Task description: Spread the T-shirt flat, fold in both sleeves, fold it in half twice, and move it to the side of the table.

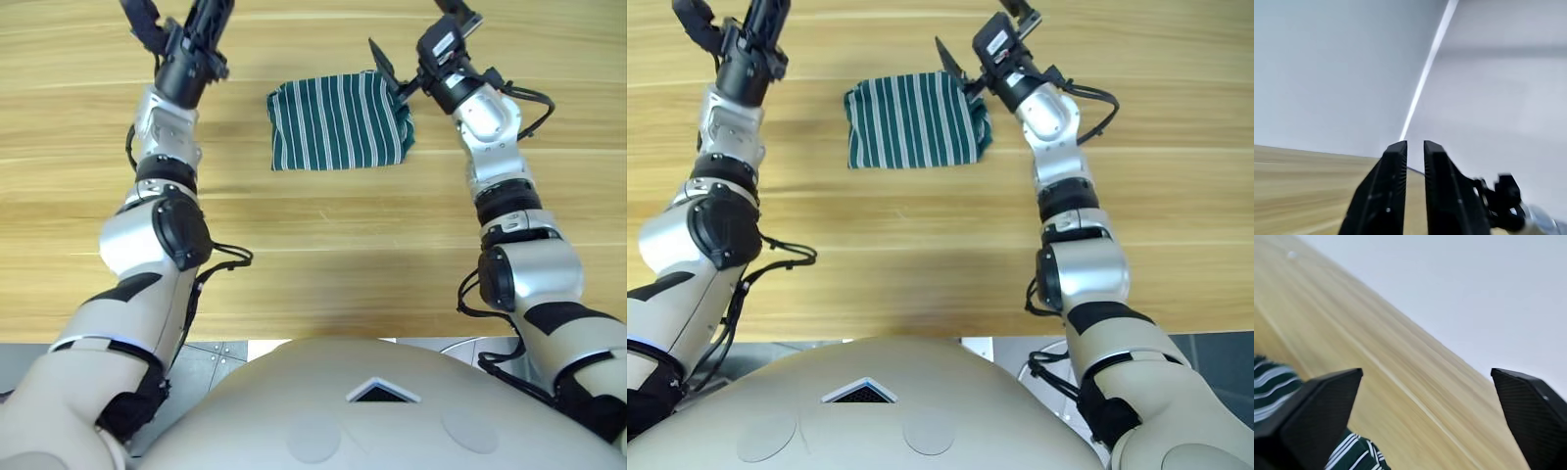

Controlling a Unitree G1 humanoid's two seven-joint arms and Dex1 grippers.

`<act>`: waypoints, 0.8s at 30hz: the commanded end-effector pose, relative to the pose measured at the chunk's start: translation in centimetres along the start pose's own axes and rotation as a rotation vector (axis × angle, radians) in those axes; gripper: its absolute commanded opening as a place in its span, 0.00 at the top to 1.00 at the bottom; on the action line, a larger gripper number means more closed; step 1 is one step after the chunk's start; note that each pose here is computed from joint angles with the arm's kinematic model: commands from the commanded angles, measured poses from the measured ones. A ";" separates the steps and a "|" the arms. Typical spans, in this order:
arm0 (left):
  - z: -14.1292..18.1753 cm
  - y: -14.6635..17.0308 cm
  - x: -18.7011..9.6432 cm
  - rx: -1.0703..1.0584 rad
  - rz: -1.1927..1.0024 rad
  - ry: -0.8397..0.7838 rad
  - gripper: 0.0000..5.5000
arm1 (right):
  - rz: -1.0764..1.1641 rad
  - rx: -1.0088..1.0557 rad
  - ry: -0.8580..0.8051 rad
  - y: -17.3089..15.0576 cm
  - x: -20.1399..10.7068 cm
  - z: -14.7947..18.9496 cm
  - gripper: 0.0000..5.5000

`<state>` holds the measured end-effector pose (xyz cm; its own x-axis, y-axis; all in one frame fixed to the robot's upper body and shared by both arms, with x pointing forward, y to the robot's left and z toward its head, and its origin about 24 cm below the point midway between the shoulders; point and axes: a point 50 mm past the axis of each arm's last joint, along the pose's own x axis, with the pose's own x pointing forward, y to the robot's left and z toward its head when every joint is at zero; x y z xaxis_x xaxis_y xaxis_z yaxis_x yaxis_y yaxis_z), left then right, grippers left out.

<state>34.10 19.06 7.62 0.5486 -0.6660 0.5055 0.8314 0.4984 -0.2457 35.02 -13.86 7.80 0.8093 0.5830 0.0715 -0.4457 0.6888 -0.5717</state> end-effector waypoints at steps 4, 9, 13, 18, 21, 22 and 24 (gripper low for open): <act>-1.7 -2.1 -1.6 0.253 -0.265 0.283 1.00 | 0.165 -0.319 0.021 1.2 1.9 1.1 0.39; -2.2 -2.2 -1.4 0.350 -0.254 0.380 1.00 | 0.266 -0.422 0.019 2.4 2.6 1.3 0.56; -2.2 -2.0 -1.1 0.397 -0.242 0.419 1.00 | 0.364 -0.492 0.020 3.7 3.1 1.5 0.70; -2.1 -1.7 -0.4 0.437 -0.210 0.451 1.00 | 0.535 -0.612 0.042 5.6 4.1 1.8 0.86; -2.5 -1.8 0.1 0.454 -0.201 0.471 1.00 | 0.609 -0.634 0.071 6.2 4.6 1.9 0.94; -2.6 -1.8 0.2 0.457 -0.202 0.476 1.00 | 0.626 -0.634 0.078 6.4 4.6 1.9 0.97; -2.9 -1.9 0.4 0.466 -0.205 0.487 1.00 | 0.666 -0.628 0.106 6.8 4.6 1.6 1.00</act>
<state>32.62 16.68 5.52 0.4636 -0.8837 0.0643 0.8562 0.4655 0.2242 34.78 -6.03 5.30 0.5151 0.7285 -0.4517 -0.5569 -0.1162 -0.8224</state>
